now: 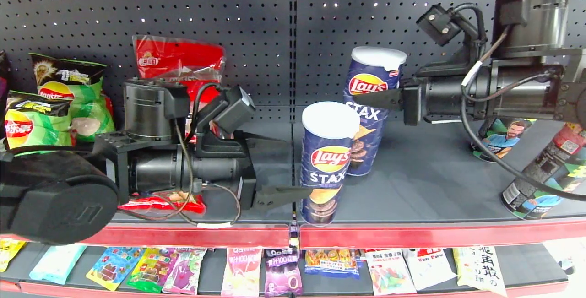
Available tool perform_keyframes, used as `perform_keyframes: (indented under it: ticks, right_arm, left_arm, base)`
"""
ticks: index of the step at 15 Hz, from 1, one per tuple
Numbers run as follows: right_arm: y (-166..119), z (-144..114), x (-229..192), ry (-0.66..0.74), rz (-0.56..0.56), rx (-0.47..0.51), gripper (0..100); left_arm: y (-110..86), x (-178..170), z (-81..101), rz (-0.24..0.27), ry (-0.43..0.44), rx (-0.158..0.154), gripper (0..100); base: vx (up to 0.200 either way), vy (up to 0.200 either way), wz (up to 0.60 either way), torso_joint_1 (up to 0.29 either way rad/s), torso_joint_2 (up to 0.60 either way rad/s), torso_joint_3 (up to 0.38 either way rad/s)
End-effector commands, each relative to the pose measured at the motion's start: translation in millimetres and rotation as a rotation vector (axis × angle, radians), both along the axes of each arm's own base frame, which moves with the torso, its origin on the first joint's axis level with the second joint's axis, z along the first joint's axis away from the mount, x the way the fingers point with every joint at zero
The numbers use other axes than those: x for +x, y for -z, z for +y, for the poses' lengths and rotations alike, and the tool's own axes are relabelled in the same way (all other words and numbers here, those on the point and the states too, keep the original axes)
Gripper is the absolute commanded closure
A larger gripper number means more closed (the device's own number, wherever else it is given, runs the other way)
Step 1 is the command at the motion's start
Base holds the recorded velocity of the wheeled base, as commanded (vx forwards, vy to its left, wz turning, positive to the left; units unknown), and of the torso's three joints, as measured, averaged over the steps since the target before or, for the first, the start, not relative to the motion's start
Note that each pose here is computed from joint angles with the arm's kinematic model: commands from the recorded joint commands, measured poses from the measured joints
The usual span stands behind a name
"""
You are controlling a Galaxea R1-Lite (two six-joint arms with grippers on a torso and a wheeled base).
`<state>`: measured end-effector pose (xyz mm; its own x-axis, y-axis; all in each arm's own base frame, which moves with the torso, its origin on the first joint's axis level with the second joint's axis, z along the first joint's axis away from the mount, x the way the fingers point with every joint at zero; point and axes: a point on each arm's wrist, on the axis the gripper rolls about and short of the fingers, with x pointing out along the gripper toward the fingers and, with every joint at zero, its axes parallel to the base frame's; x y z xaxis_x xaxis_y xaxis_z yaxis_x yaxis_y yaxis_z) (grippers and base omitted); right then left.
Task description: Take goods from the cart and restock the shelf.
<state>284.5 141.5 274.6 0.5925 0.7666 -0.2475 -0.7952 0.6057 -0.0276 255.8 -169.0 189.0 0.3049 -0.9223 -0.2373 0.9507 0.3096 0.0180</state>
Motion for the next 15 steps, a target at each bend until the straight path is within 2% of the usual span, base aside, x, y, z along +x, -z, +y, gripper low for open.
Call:
perform_keyframes:
  ticks: [1,6,7,8,10,13,15]
  right_arm:
    - [12.8,11.6,10.4,-0.025,0.034,-0.014,100]
    - [27.5,33.3,32.9,-0.069,0.0,0.009,100]
    - [27.5,37.0,35.1,-0.075,-0.004,0.011,100]
    - [29.1,40.6,39.7,-0.078,-0.004,0.011,100]
    - [34.2,45.2,48.4,-0.075,-0.001,0.008,100]
    - [33.5,49.6,55.5,-0.078,-0.011,0.014,100]
    - [36.3,49.7,57.0,-0.076,-0.005,0.011,100]
  left_arm:
    - [-3.8,-10.6,16.3,-0.004,-0.036,-0.003,0]
    - [-9.0,-15.4,40.3,-0.019,-0.138,-0.004,0]
    - [-11.8,-18.6,42.5,-0.016,-0.154,-0.012,0]
    - [-14.4,-22.4,45.0,-0.004,-0.194,-0.019,0]
    - [-16.2,-23.7,46.5,0.001,-0.299,-0.014,0]
    - [-17.6,-27.8,48.4,-0.001,-0.296,-0.02,0]
    - [-14.4,-29.4,48.7,0.013,-0.257,-0.02,0]
  base:
    - [0.0,0.0,0.0,0.0,0.0,0.0]
    - [0.0,0.0,0.0,0.0,0.0,0.0]
    - [0.0,0.0,0.0,0.0,0.0,0.0]
    - [0.0,0.0,0.0,0.0,0.0,0.0]
    - [0.0,0.0,0.0,0.0,0.0,0.0]
    - [0.0,0.0,0.0,0.0,0.0,0.0]
    - [0.0,0.0,0.0,0.0,0.0,0.0]
